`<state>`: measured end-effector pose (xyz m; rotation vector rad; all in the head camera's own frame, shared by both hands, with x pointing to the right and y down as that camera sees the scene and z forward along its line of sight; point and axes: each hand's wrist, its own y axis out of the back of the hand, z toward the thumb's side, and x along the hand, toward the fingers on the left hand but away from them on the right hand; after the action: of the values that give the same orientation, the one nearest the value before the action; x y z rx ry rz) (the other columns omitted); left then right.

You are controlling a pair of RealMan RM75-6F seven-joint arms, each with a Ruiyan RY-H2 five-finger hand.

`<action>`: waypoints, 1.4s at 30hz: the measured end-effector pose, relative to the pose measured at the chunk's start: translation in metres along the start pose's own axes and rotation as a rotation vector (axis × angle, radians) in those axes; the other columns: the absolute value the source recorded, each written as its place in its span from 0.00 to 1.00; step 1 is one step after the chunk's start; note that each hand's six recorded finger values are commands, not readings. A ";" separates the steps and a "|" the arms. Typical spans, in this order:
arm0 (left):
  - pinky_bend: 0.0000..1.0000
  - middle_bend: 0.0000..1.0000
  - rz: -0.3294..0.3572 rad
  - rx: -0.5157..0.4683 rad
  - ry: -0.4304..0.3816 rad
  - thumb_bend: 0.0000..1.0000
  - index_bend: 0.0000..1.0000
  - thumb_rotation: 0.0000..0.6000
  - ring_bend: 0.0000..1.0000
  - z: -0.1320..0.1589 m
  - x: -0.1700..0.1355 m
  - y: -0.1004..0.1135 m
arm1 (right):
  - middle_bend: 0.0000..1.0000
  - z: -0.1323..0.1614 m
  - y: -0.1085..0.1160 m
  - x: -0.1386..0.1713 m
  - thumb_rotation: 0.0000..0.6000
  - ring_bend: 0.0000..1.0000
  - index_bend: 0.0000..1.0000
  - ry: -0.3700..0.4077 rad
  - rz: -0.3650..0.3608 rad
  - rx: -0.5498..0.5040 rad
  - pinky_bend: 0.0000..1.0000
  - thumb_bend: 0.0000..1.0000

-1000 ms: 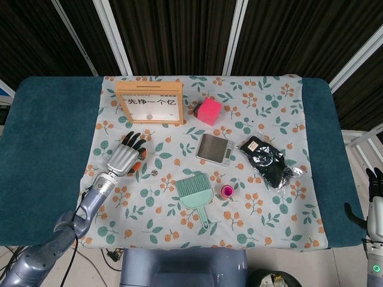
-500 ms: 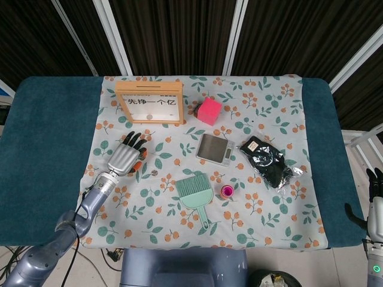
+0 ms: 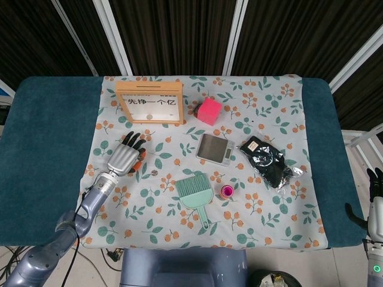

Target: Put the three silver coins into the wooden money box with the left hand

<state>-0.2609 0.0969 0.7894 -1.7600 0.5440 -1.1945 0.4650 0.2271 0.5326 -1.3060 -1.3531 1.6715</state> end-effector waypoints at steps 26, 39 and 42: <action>0.00 0.19 -0.028 0.022 0.028 0.35 0.58 1.00 0.00 -0.004 0.000 -0.004 | 0.02 0.000 0.000 0.000 1.00 0.02 0.03 -0.004 -0.001 0.000 0.00 0.36; 0.00 0.21 0.000 0.008 0.046 0.49 0.66 1.00 0.00 -0.007 -0.003 0.000 | 0.02 0.000 0.001 0.000 1.00 0.02 0.03 -0.005 -0.003 -0.001 0.00 0.36; 0.00 0.22 0.022 -0.006 0.043 0.53 0.68 1.00 0.00 -0.007 -0.003 0.005 | 0.02 0.000 0.001 0.000 1.00 0.02 0.03 -0.005 -0.003 -0.002 0.00 0.36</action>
<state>-0.2675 0.0934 0.7841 -1.7324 0.5909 -1.2188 0.4651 0.2269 0.5321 -1.3011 -1.3592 1.6726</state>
